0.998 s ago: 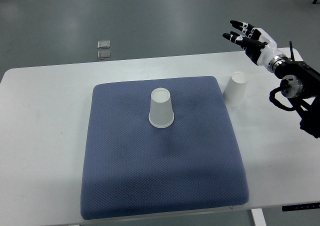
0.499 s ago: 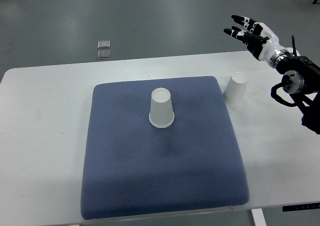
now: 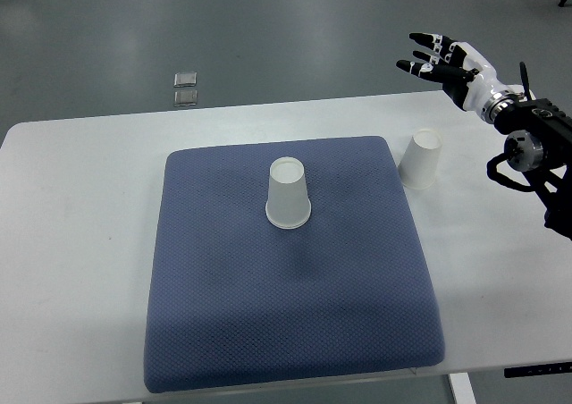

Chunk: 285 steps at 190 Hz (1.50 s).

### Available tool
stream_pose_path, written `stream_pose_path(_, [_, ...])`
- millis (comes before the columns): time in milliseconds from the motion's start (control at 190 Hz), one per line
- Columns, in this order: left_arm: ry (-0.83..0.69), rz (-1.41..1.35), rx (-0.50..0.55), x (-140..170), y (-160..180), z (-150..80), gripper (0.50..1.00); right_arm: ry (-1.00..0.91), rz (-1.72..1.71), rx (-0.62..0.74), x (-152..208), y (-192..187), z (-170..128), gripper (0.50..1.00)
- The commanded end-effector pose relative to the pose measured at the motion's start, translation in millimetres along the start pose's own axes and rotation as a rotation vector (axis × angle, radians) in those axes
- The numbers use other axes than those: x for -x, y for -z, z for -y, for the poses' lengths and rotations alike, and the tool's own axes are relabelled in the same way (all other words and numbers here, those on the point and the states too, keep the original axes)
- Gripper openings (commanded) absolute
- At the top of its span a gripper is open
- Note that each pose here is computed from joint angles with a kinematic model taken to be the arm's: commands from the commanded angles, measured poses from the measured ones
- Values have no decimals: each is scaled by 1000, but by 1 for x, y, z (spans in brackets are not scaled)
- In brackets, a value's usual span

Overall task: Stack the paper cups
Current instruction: 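Lower the open right hand down around the white cup beside the pad, then close the right hand's fingers around the white cup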

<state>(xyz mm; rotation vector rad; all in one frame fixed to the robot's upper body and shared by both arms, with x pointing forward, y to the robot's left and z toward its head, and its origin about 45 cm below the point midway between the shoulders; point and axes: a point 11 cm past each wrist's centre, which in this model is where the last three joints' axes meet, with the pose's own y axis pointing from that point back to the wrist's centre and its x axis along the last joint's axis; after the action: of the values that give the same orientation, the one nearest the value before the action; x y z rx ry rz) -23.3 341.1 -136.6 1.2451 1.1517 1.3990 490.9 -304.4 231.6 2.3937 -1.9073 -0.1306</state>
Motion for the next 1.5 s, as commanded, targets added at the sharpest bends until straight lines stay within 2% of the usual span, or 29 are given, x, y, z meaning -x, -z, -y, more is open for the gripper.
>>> stream_pose_path(0, [0, 0, 1, 0, 0, 0, 1000, 36, -136, -6, 6, 2, 1, 934])
stream_pose_path(163, [0, 0, -2, 0, 1, 0, 1000, 54, -360, 28, -12, 5, -7, 934])
stream_pose_path(483, [0, 0, 1, 0, 0, 0, 1000, 206, -773, 85, -5, 4, -9, 934])
stream_pose_path(977, [0, 0, -2, 0, 1, 0, 1000, 336, -1035, 182, 10, -30, -14, 934])
stream_pose_path(1356, [0, 0, -2, 0, 1, 0, 1000, 341, -1196, 226, 2, -51, -20, 934])
stream_pose_path(1492, [0, 0, 0, 0, 0, 0, 1000, 332, -1254, 211, 2, -47, -18, 934])
